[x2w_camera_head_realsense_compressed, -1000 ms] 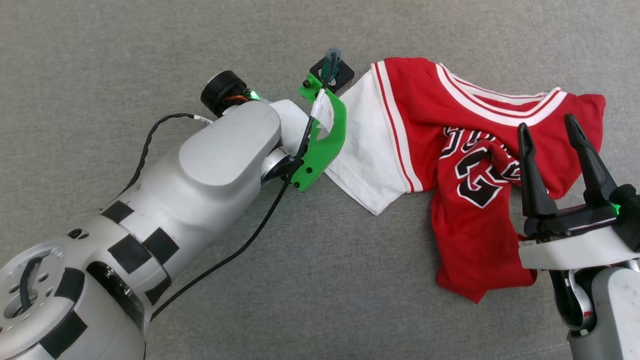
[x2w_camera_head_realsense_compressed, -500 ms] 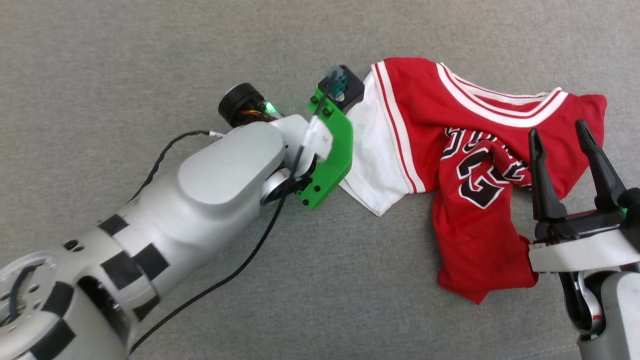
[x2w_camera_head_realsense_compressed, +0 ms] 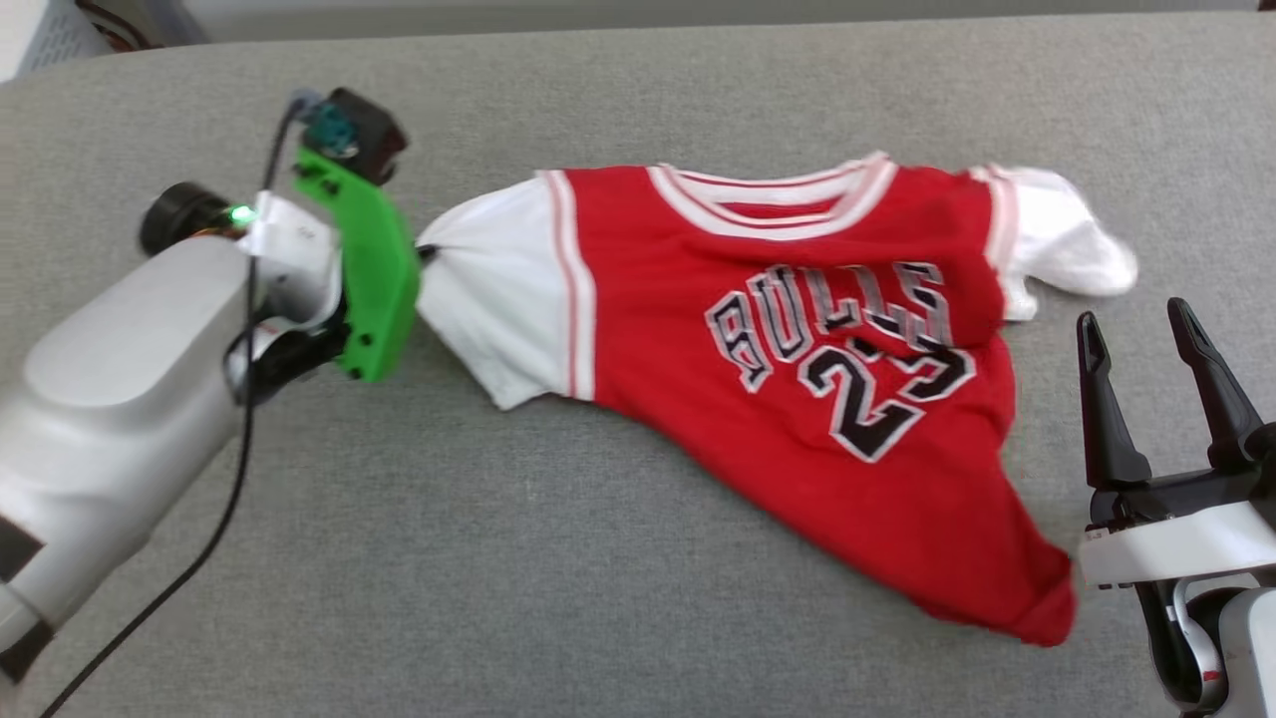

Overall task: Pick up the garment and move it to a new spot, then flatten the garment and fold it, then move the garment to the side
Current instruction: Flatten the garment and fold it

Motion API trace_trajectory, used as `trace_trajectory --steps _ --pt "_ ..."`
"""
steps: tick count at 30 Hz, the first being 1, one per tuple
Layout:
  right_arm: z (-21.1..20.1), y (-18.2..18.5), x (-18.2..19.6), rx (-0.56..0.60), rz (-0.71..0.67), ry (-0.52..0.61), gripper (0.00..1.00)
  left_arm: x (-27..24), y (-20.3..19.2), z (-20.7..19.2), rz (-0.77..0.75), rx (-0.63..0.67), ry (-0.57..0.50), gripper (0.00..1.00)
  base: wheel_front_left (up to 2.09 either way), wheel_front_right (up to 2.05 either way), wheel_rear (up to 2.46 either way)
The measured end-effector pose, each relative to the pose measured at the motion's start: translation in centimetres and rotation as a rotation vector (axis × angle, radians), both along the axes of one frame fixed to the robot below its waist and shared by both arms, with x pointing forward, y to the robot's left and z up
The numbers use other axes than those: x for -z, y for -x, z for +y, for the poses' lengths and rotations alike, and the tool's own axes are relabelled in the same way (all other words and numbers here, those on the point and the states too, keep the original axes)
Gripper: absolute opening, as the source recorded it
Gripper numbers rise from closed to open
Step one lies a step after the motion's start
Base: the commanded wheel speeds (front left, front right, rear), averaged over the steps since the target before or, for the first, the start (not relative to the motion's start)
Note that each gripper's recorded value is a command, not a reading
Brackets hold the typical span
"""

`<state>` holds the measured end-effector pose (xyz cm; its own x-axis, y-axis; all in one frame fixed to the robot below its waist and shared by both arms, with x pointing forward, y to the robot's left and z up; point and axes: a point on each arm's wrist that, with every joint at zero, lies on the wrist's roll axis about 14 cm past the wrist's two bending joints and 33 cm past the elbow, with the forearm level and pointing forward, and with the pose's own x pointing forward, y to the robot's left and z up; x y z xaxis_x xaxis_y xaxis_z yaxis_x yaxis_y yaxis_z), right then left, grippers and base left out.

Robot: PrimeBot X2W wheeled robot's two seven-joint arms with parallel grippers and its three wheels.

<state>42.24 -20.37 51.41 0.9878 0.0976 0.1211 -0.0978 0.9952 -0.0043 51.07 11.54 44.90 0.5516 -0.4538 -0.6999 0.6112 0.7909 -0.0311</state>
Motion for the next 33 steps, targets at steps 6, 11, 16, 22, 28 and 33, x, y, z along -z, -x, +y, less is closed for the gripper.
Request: trace_trajectory --steps 6,11,16,22,28,33 --pt "0.1 -0.1 -0.3 -0.009 -0.009 0.005 1.00 1.9 1.2 6.5 0.038 -0.168 -0.075 0.00 0.00 0.00 0.00" --pt "-0.7 0.3 0.8 0.012 0.028 0.014 1.00 4.7 2.3 9.6 0.083 -0.261 -0.122 0.00 0.00 0.00 0.00" --pt "-1.3 0.5 1.6 0.022 0.056 0.023 1.00 7.3 3.4 10.1 0.110 -0.339 -0.077 0.40 0.00 0.00 0.00" --pt "-2.3 0.0 -1.0 0.025 -0.016 0.053 1.00 3.6 1.3 9.5 -0.168 -0.366 0.023 1.00 0.00 0.00 0.00" --pt "-3.3 -1.7 -6.4 0.008 -0.162 0.120 1.00 -2.1 0.5 9.3 -0.479 -0.429 0.144 1.00 0.00 0.00 0.00" --pt "-2.2 -4.6 -10.6 -0.057 -0.201 0.148 1.00 -7.6 1.1 8.7 -0.677 -0.487 0.209 1.00 0.00 0.00 0.00"
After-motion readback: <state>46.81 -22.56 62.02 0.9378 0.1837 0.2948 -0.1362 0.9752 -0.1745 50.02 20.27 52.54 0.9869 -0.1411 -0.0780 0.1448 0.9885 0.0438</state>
